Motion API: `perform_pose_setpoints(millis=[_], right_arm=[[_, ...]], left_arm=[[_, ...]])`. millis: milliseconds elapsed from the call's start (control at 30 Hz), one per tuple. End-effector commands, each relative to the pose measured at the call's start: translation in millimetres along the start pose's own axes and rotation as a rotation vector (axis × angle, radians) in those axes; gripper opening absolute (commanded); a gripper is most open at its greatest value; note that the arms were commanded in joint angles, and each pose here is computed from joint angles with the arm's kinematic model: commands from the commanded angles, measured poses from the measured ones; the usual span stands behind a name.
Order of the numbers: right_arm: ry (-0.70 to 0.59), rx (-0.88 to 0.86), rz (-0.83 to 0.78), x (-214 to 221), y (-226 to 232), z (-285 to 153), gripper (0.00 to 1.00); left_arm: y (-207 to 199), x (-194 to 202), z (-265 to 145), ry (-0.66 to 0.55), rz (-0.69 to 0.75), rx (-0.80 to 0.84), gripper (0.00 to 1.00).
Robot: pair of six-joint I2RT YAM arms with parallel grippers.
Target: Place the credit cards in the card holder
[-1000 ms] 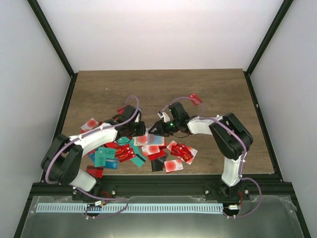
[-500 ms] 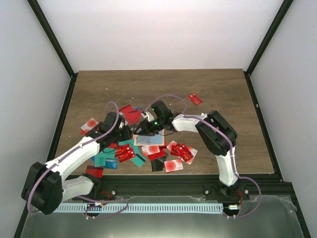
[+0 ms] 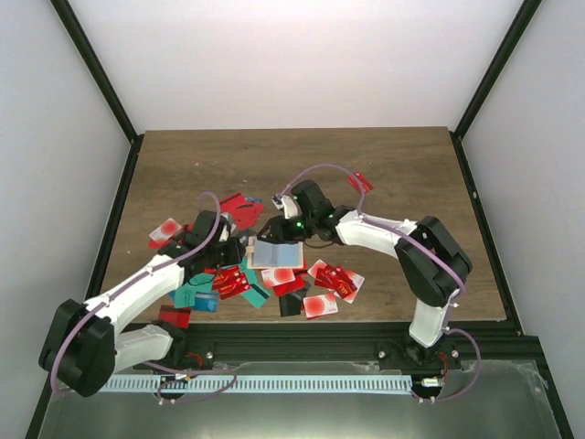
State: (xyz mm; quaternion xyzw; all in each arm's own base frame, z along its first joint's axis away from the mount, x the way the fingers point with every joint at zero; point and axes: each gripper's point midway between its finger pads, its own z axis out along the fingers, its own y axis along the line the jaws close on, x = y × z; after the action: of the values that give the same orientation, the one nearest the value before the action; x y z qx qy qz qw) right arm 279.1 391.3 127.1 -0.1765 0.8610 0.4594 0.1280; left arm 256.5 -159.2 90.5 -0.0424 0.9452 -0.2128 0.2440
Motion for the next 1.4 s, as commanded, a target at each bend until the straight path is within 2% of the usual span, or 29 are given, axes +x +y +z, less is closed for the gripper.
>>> perform_pose_setpoints(millis=[0, 367, 767, 1067, 1367], right_arm=[[0.008, 0.073, 0.005, 10.6, -26.1, 6.5, 0.42], [0.054, -0.060, -0.015, 17.1, -29.3, 26.3, 0.40], [0.083, -0.011, 0.031, 35.8, -79.2, 30.9, 0.39], [0.116, 0.035, 0.041, 53.4, -98.8, 34.2, 0.38], [0.133, 0.049, 0.036, 58.2, -102.3, 33.8, 0.39]], left_arm=[[11.4, 11.0, 14.6, 0.035, 0.013, -0.042, 0.27], [3.3, 16.7, 45.2, 0.092, -0.003, 0.007, 0.23], [7.0, 15.8, 69.0, 0.120, -0.020, -0.021, 0.19], [17.6, 0.9, 71.3, 0.066, -0.043, -0.107, 0.27], [24.3, -16.7, 75.5, 0.001, -0.066, -0.167, 0.29]])
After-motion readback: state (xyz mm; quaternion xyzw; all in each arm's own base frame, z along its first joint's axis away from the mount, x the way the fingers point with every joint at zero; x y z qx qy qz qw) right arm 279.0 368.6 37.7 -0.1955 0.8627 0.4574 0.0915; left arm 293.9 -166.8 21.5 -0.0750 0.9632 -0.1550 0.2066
